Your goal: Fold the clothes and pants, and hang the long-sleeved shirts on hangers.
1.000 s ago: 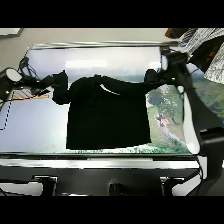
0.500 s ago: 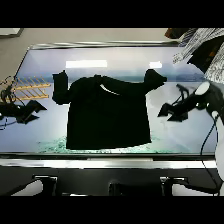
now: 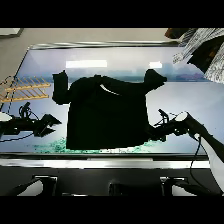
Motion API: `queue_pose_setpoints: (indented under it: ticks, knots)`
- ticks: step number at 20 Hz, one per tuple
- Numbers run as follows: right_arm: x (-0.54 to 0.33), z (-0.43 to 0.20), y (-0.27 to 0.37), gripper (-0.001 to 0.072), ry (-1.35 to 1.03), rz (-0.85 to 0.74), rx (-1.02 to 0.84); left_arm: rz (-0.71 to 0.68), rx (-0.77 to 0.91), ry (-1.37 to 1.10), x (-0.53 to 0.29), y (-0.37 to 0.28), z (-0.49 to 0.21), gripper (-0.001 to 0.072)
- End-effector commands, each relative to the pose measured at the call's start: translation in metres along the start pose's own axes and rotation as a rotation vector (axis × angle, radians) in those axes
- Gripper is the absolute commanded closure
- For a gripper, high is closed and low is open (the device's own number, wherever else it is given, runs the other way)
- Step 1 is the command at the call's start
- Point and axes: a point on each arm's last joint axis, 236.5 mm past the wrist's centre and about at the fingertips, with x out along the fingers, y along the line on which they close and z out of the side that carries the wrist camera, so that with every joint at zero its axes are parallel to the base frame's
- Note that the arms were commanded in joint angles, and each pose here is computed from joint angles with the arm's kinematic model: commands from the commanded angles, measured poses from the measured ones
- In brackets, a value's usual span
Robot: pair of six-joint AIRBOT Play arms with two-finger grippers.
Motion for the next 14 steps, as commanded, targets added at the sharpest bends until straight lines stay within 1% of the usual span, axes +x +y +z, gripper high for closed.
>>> queue_pose_setpoints:
  ticks: [1, 9, 10, 11, 12, 13, 14]
  knots:
    - [0.0, -0.008, 0.011, 0.068, -0.005, 0.012, -0.011, 0.003, 0.001, 0.07, 0.017, 0.001, -0.017, -0.0012]
    - [-0.036, -0.008, 0.039, 0.0679, -0.115, 0.048, -0.024, 0.059, 0.068, 0.287, 0.073, -0.004, -0.063, -0.0004]
    - [-0.038, -0.009, 0.044, 0.0679, -0.12, 0.065, -0.023, 0.063, 0.082, 0.29, 0.077, -0.006, -0.065, 0.0127]
    - [-0.041, -0.007, 0.055, 0.068, -0.135, 0.108, -0.021, 0.059, 0.094, 0.287, 0.077, -0.01, -0.065, 0.0583]
    - [-0.05, 0.0, 0.073, 0.068, -0.175, 0.169, -0.057, 0.036, 0.107, 0.27, 0.073, -0.021, -0.058, 0.0682]
    - [-0.067, 0.012, 0.095, 0.068, -0.238, 0.221, -0.114, 0.005, 0.138, 0.229, 0.063, -0.039, -0.042, 0.0683]
    - [-0.094, 0.032, 0.116, 0.068, -0.325, 0.241, -0.161, -0.023, 0.196, 0.169, 0.047, -0.063, -0.021, 0.0684]
